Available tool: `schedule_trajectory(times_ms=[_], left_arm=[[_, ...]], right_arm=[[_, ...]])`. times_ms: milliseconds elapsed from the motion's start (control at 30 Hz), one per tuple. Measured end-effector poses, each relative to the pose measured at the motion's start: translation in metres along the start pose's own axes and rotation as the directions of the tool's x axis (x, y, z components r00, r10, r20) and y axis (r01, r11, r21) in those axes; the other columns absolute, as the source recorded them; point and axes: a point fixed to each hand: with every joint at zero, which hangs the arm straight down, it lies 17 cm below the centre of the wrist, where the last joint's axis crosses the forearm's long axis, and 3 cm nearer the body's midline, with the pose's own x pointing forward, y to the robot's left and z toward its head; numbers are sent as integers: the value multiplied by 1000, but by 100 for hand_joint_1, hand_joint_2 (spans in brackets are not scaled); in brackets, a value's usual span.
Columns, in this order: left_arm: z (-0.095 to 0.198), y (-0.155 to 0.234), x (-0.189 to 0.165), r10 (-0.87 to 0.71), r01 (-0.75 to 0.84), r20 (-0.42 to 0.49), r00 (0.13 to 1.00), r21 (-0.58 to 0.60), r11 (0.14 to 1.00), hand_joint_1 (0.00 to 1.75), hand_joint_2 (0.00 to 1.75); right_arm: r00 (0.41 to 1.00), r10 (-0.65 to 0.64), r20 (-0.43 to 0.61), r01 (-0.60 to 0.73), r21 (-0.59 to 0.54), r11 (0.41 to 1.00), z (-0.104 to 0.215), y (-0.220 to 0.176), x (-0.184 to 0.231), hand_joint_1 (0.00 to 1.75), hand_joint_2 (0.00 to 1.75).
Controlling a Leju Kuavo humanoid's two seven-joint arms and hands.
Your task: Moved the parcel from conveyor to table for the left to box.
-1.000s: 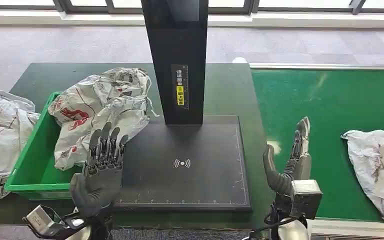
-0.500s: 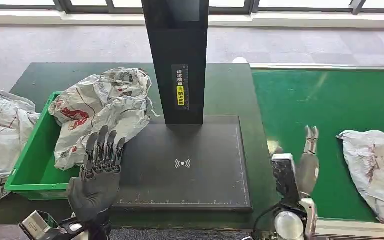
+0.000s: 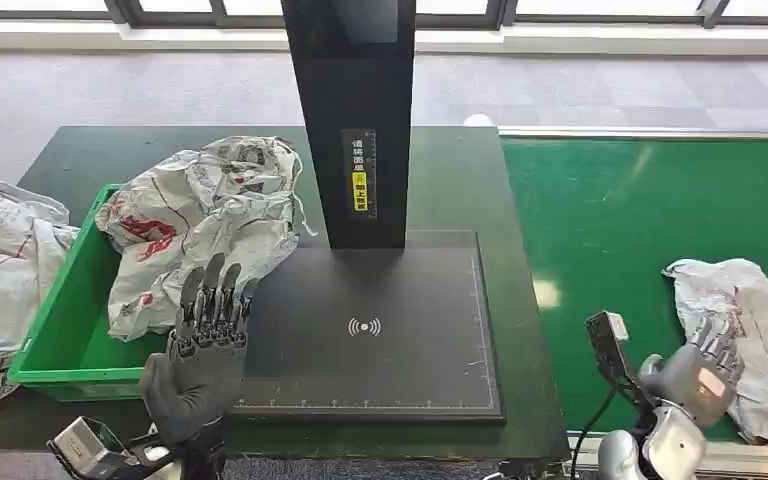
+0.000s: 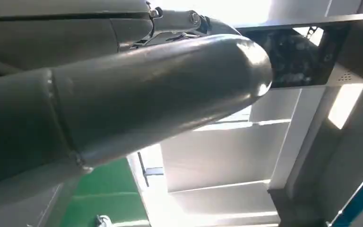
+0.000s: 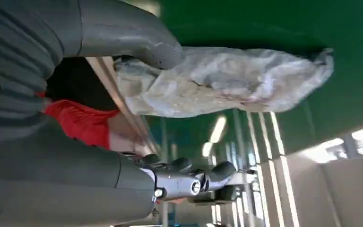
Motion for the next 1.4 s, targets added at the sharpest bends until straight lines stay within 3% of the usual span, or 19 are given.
schedule_trajectory(times_ms=[367, 933, 967, 1000, 1400], left_arm=[[2, 2, -5, 9, -9, -10, 1000, 11, 1000, 0, 0], [3, 3, -8, 13, -13, -17, 1000, 17, 1000, 0, 0], [3, 2, -8, 13, -12, -18, 1000, 16, 1000, 0, 0], [3, 2, -8, 11, -11, -19, 1000, 16, 1000, 0, 0], [5, 2, -14, 10, -9, -34, 999, 15, 1000, 0, 0]], right_arm=[[957, 223, -184, -188, 191, 964, -60, 50, -119, 0, 175], [911, 295, -289, -183, 358, 916, -47, 80, -206, 0, 175], [907, 299, -295, -181, 368, 912, -46, 82, -210, 58, 175], [907, 298, -299, -177, 373, 911, -46, 82, -211, 175, 175], [929, 300, -216, -164, 488, 858, -41, 108, -194, 175, 175]])
